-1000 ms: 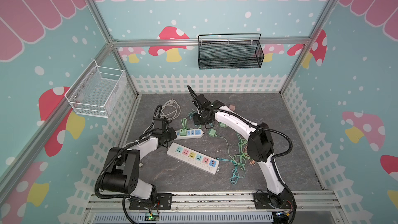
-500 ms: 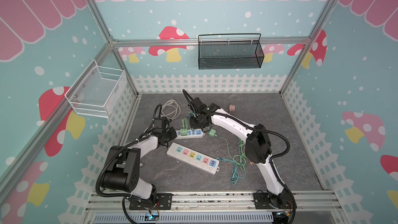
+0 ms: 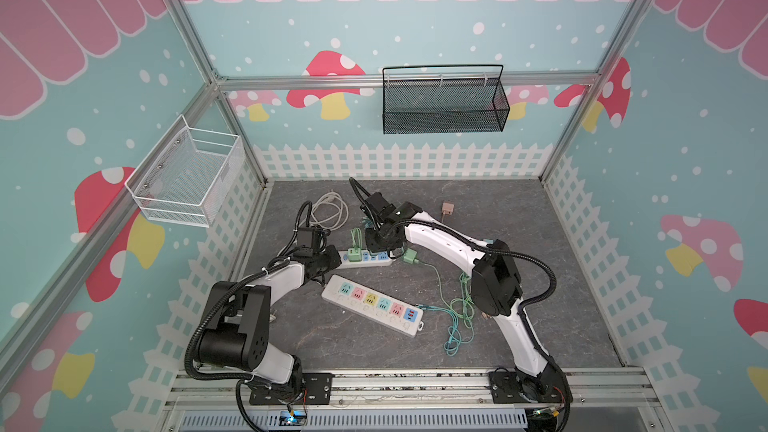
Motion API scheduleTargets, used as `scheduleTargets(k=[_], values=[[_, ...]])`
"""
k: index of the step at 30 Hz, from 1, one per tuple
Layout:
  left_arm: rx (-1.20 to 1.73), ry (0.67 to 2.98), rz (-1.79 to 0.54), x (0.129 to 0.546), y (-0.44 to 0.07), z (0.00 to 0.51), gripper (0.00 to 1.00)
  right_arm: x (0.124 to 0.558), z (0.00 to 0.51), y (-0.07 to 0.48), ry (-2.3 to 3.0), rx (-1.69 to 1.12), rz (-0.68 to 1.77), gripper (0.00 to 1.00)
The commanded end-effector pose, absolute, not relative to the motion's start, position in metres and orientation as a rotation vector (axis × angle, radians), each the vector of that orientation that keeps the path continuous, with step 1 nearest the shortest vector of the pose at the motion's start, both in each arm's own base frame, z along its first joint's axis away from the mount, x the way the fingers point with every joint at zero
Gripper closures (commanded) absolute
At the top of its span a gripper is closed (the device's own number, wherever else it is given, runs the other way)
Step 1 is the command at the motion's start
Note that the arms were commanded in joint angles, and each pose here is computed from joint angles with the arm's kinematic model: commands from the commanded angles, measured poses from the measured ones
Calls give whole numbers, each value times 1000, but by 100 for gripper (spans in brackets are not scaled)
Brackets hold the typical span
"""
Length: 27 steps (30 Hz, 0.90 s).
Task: Insert the plug
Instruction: 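Press the teal charger into the socket beside the green charger with right gripper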
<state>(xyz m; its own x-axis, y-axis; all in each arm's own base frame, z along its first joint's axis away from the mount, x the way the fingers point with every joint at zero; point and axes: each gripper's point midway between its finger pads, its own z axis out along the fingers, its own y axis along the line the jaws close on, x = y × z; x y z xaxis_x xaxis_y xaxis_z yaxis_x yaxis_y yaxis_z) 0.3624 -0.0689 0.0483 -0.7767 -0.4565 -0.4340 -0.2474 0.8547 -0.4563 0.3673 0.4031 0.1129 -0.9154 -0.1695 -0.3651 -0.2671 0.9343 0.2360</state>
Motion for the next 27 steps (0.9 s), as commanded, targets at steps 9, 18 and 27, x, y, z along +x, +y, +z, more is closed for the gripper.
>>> scheduleTargets(k=[9, 18, 27], values=[[-506, 2475, -551, 363, -73, 49, 77, 360, 73, 391, 2833, -262, 274, 100], [-507, 2476, -571, 358, -74, 48, 77, 360, 65, 385, 2838, -245, 222, 100], [-506, 2460, -644, 351, -82, 45, 77, 364, 58, 384, 2836, -254, 190, 100]])
